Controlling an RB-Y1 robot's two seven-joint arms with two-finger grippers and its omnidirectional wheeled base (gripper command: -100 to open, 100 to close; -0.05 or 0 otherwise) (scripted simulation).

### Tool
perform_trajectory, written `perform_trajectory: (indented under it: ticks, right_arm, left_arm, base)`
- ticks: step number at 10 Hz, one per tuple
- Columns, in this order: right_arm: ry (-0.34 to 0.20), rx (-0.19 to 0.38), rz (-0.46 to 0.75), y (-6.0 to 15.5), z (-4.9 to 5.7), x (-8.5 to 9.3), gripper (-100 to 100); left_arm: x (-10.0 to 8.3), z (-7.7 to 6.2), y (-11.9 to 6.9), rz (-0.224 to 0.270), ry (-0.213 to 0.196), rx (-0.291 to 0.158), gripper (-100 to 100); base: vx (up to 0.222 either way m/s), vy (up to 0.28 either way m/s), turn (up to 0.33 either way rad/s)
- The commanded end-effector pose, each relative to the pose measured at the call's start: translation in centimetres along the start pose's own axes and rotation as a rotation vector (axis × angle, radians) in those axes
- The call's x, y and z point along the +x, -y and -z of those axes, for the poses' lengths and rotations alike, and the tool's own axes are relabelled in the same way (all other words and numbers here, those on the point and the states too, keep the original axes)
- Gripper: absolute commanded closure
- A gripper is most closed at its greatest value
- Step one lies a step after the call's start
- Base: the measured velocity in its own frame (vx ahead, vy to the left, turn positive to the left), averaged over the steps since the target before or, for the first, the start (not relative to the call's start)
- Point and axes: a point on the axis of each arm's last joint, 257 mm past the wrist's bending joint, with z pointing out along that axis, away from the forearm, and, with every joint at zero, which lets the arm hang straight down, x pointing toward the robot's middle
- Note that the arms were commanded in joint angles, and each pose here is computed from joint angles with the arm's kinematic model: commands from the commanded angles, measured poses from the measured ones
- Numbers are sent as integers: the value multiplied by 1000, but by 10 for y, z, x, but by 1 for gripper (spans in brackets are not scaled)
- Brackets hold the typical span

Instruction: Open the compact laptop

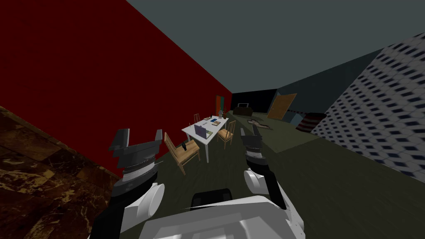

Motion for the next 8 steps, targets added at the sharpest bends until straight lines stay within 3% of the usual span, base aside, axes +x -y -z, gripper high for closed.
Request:
perform_trajectory:
  ticks: [1,8]
  right_arm:
    - [0,0,0,0,0,0,0]
    - [0,0,0,0,0,0,0]
  left_arm:
    - [0,0,0,0,0,0,0]
    - [0,0,0,0,0,0,0]
  base:
    - [0,0,0]
    - [0,0,0]
